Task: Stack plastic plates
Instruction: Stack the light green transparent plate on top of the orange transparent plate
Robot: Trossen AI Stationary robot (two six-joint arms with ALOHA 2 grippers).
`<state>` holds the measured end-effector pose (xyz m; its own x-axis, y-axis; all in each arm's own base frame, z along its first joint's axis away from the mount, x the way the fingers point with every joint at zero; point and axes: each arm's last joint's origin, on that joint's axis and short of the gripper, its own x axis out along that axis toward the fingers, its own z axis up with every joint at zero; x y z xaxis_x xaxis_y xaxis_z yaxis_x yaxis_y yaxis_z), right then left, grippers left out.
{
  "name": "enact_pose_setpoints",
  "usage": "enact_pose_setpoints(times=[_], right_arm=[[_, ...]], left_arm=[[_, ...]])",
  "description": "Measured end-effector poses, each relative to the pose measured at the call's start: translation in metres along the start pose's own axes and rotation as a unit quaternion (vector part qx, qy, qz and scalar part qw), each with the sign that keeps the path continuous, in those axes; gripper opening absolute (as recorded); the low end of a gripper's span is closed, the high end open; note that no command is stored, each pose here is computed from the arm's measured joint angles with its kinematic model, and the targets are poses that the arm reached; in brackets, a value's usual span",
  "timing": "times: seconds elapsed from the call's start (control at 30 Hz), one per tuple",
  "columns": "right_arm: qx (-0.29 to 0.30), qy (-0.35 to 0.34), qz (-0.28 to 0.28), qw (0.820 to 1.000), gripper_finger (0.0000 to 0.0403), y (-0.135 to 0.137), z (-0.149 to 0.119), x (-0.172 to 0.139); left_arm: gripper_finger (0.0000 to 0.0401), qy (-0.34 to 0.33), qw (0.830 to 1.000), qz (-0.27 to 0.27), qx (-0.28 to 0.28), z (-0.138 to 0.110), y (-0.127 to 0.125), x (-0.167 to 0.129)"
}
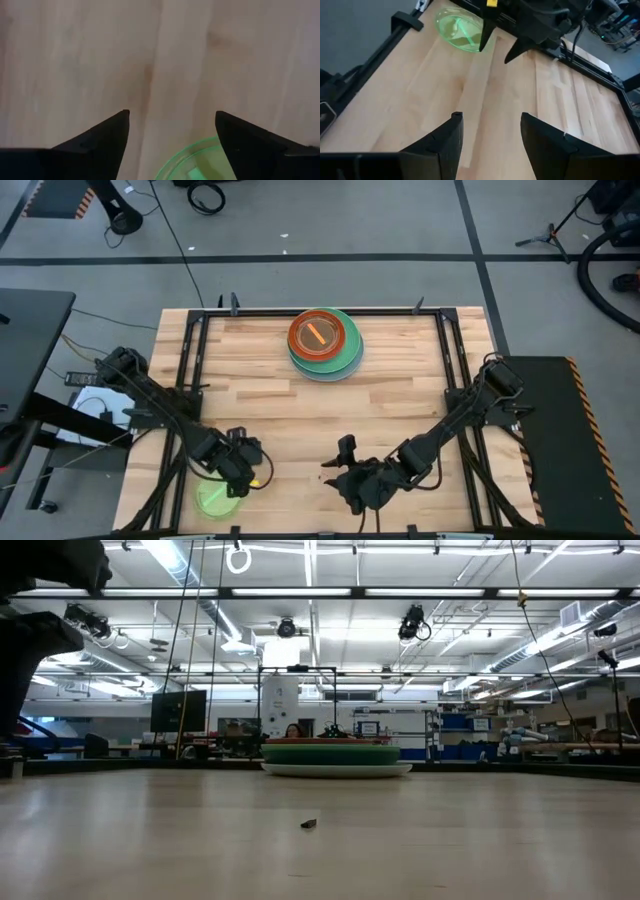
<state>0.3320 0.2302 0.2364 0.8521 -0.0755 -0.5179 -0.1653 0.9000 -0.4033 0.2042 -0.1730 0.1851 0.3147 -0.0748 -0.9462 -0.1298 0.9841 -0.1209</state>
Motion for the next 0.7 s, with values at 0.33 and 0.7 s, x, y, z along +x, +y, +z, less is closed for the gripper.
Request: enact_pose_setpoints(times=[0.33,0.7], right_arm=[[-0.009,0.008,0.005,1.0,0.0204,0.002,-0.002,-0.002],[-0.003,0.032,-0.007,0.999,0.0204,-0.003,-0.007,0.002]], left_arm=[[0.0302,0.085,0.995,-0.042,-0.02,-0.026,0.018,0.028],[0.0302,0.11,0.991,-0.078,-0.01,-0.048,0.01,0.01]])
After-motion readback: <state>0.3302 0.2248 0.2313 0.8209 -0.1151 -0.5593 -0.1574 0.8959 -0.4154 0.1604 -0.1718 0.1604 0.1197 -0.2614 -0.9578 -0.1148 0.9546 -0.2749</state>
